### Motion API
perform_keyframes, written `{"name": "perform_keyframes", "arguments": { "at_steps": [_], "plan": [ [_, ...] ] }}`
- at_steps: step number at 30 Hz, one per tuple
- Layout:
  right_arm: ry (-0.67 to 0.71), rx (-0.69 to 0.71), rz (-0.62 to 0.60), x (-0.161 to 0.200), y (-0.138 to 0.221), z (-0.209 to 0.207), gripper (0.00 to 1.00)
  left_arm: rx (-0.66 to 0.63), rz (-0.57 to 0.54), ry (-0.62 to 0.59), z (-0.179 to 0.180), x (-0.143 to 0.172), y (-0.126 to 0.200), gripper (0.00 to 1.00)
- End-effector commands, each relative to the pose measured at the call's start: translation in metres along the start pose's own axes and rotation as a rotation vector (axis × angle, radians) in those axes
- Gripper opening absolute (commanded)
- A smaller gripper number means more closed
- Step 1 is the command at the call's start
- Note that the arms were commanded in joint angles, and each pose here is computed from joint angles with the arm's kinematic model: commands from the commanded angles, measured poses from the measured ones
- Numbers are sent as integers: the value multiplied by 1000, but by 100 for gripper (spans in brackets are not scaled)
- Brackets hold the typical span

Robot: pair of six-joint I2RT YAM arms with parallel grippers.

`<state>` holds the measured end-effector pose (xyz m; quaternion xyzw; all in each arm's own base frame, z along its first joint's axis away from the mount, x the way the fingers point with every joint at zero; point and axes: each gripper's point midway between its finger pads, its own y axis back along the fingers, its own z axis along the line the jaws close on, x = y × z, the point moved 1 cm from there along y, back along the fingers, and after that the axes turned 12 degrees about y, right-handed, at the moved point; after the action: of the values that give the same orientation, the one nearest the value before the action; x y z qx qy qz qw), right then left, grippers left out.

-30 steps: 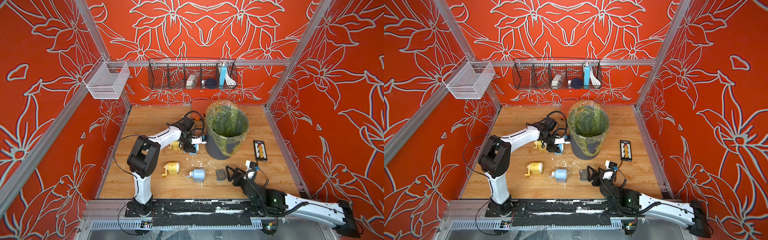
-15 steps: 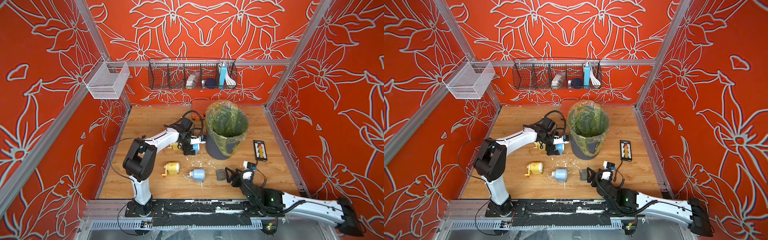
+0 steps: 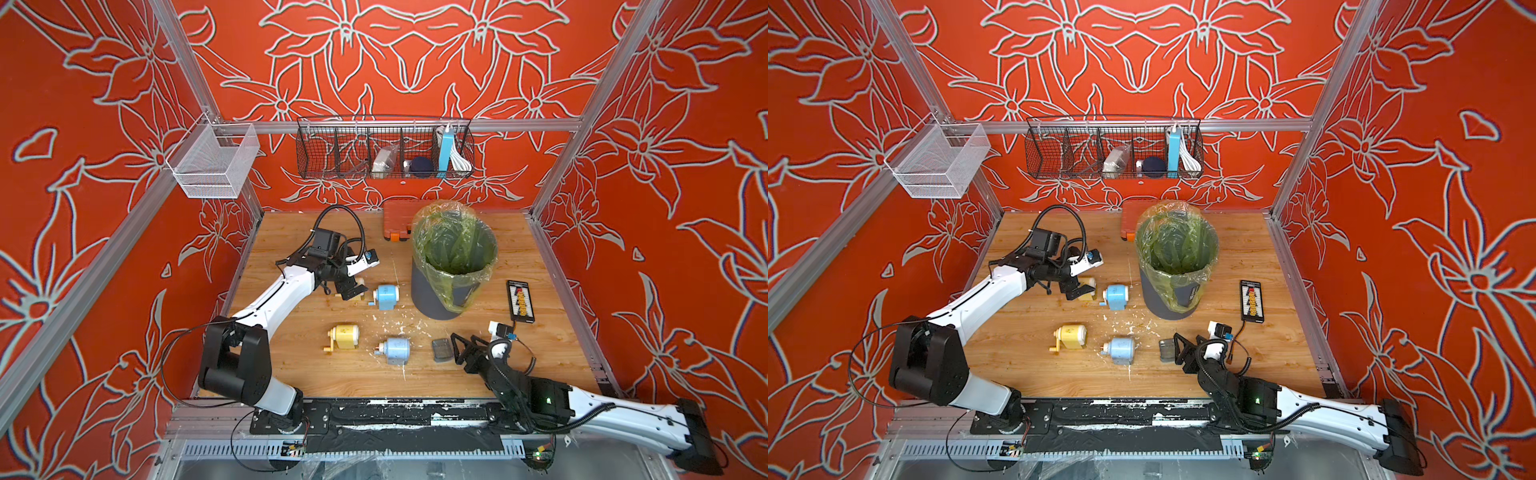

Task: Take out the pencil sharpener tray and clean the shavings
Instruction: Place the pencil sharpener at the center of the board.

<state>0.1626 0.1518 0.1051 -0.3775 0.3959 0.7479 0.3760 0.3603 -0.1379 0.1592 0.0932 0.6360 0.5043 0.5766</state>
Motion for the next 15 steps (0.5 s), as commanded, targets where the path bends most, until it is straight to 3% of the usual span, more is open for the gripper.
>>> {"name": "perform_keyframes", "arguments": {
  "at_steps": [1,5,15],
  "plan": [
    [124,57,74,26,-1,-23,83,-24,68,-44,2,20,1,95],
    [131,43,72,24,1,-22,83,-32,85,4,14,24,1,85],
    [111,31,61,21,8,-29,82,43,186,-3,12,47,-25,79]
  ]
}}
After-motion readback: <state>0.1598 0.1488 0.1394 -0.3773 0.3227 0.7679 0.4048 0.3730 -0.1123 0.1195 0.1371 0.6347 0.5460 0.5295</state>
